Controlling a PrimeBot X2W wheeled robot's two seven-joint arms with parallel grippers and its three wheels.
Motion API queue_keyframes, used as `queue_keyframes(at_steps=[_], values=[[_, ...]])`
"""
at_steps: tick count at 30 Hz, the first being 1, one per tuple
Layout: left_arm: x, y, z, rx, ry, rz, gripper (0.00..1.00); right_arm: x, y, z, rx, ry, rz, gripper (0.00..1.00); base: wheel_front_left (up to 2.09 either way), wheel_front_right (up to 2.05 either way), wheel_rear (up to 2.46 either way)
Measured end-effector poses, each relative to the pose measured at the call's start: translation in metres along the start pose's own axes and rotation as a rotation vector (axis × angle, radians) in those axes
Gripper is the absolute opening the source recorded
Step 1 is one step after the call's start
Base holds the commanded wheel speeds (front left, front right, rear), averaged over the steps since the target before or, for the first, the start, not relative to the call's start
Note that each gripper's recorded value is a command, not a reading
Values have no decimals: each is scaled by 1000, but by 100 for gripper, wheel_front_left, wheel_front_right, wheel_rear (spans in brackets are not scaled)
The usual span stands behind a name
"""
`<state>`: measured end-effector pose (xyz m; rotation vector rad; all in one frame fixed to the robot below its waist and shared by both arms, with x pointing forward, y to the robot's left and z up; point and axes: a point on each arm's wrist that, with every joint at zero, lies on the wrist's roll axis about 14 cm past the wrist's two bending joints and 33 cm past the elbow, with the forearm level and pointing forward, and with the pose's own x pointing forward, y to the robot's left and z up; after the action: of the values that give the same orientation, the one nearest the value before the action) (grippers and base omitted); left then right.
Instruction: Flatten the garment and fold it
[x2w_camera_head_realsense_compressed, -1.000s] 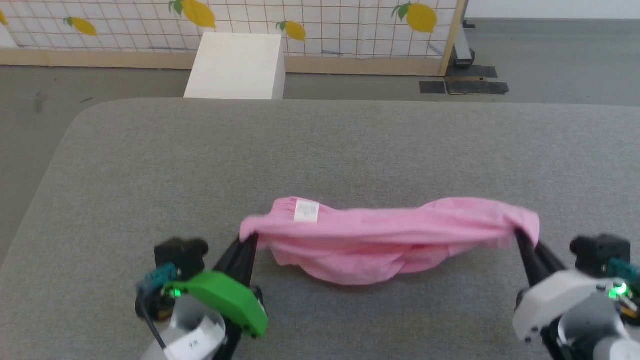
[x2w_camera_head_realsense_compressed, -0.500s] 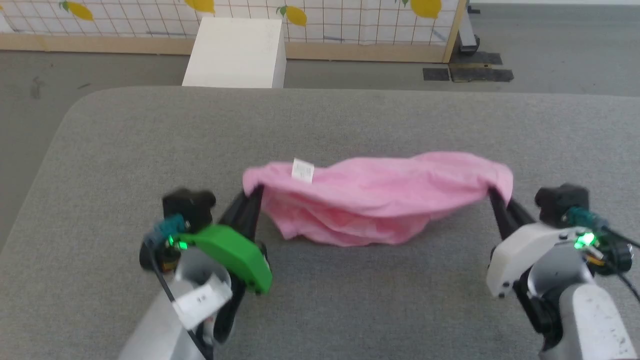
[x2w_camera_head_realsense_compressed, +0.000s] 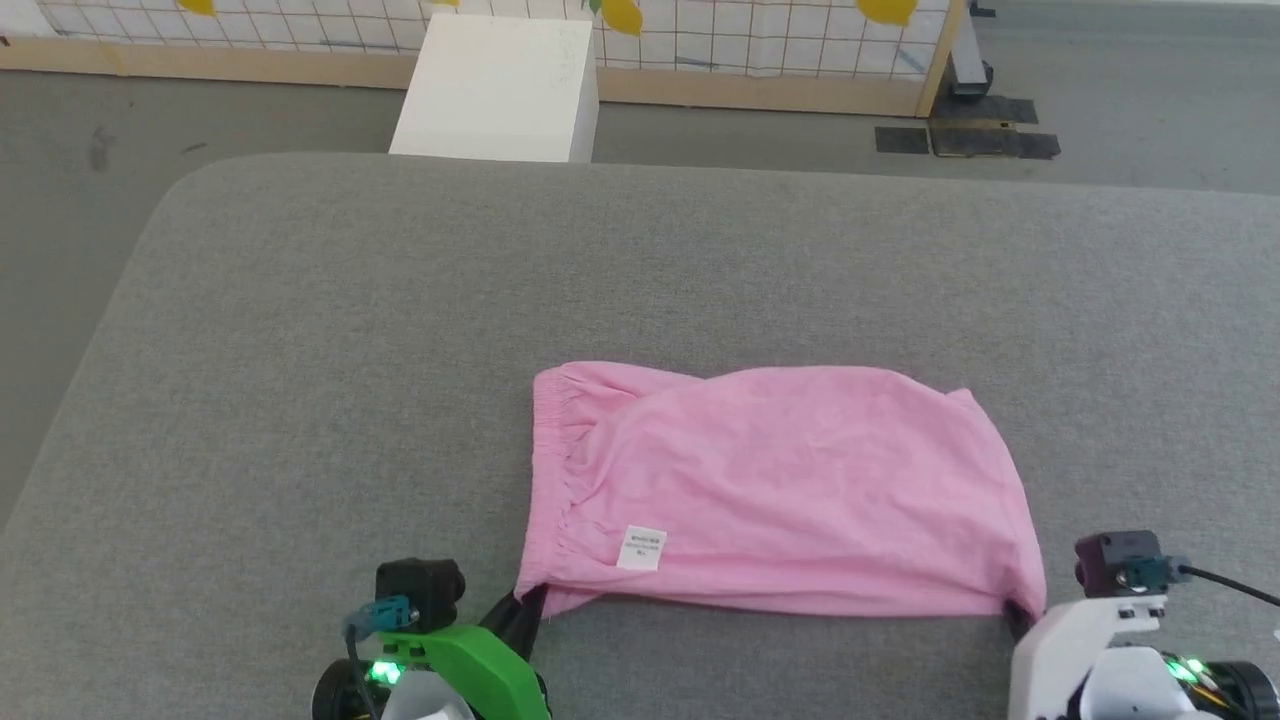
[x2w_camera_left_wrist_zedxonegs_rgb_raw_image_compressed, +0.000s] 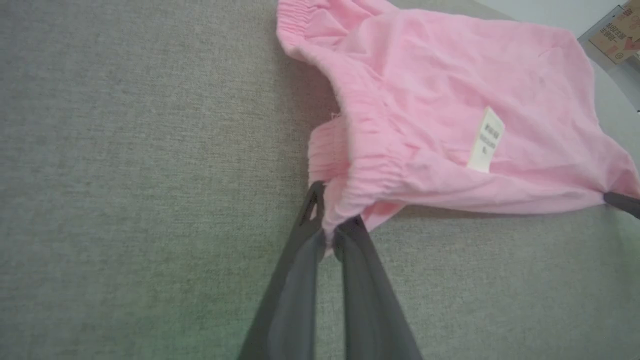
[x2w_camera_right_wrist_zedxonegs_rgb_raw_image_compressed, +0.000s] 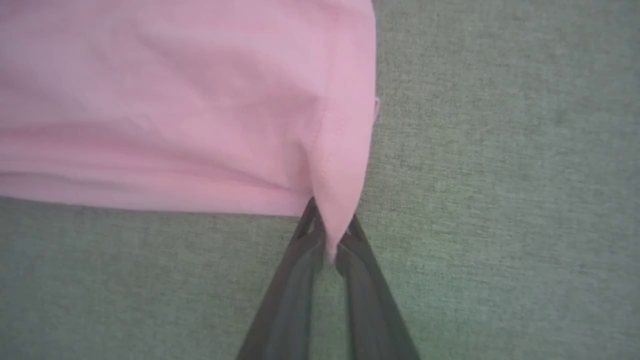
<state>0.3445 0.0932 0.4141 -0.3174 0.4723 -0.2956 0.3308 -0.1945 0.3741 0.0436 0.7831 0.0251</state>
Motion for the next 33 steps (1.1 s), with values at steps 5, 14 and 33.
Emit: queue_keyframes(at_steps=[5,14,33], values=[[-2,0,7,-1,-26,7,0,-18,-16,-6,18,-1,-43,100,0,0,0],[1,-4,13,-6,-45,2,0,-45,-16,28,22,-180,-42,100,0,0,0],[0,23,18,-18,-66,82,0,-11,38,-8,-15,-32,116,100,0,0,0]])
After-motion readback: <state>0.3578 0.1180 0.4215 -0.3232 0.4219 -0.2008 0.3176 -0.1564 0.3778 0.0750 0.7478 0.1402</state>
